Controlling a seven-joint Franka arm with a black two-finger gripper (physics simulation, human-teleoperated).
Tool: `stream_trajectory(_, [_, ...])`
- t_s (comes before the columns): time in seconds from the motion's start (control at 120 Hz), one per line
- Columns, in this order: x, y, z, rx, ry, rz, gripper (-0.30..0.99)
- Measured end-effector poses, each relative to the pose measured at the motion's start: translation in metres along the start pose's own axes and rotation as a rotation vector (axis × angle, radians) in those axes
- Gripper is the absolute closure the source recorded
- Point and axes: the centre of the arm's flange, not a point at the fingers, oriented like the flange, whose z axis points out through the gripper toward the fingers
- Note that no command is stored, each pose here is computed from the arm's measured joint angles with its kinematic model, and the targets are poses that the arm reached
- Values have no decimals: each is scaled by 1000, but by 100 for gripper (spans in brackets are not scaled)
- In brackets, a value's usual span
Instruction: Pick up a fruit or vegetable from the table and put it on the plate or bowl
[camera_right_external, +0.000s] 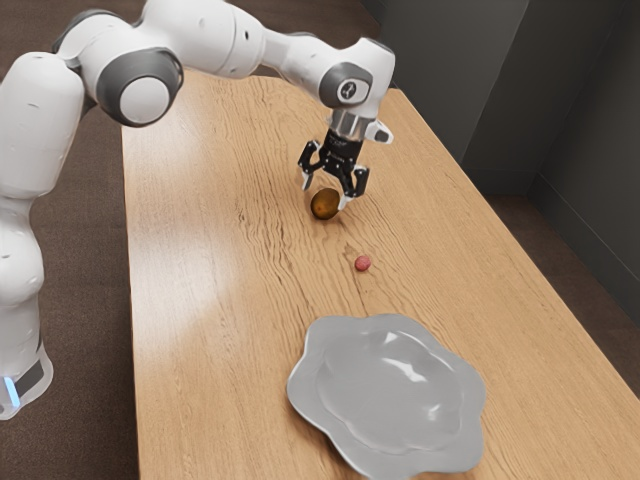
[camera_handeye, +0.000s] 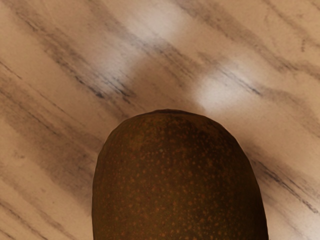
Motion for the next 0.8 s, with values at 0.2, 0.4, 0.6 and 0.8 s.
stream_trajectory(0.2, [3, 0, 7, 3, -8, 11, 0])
stream_trajectory(0.4, [3, 3, 11, 4, -13, 21, 0])
stream_trajectory(0.6, [2, 5, 13, -1, -18, 26, 3])
stream_trajectory(0.8, [2, 5, 14, -4, -22, 28, 9])
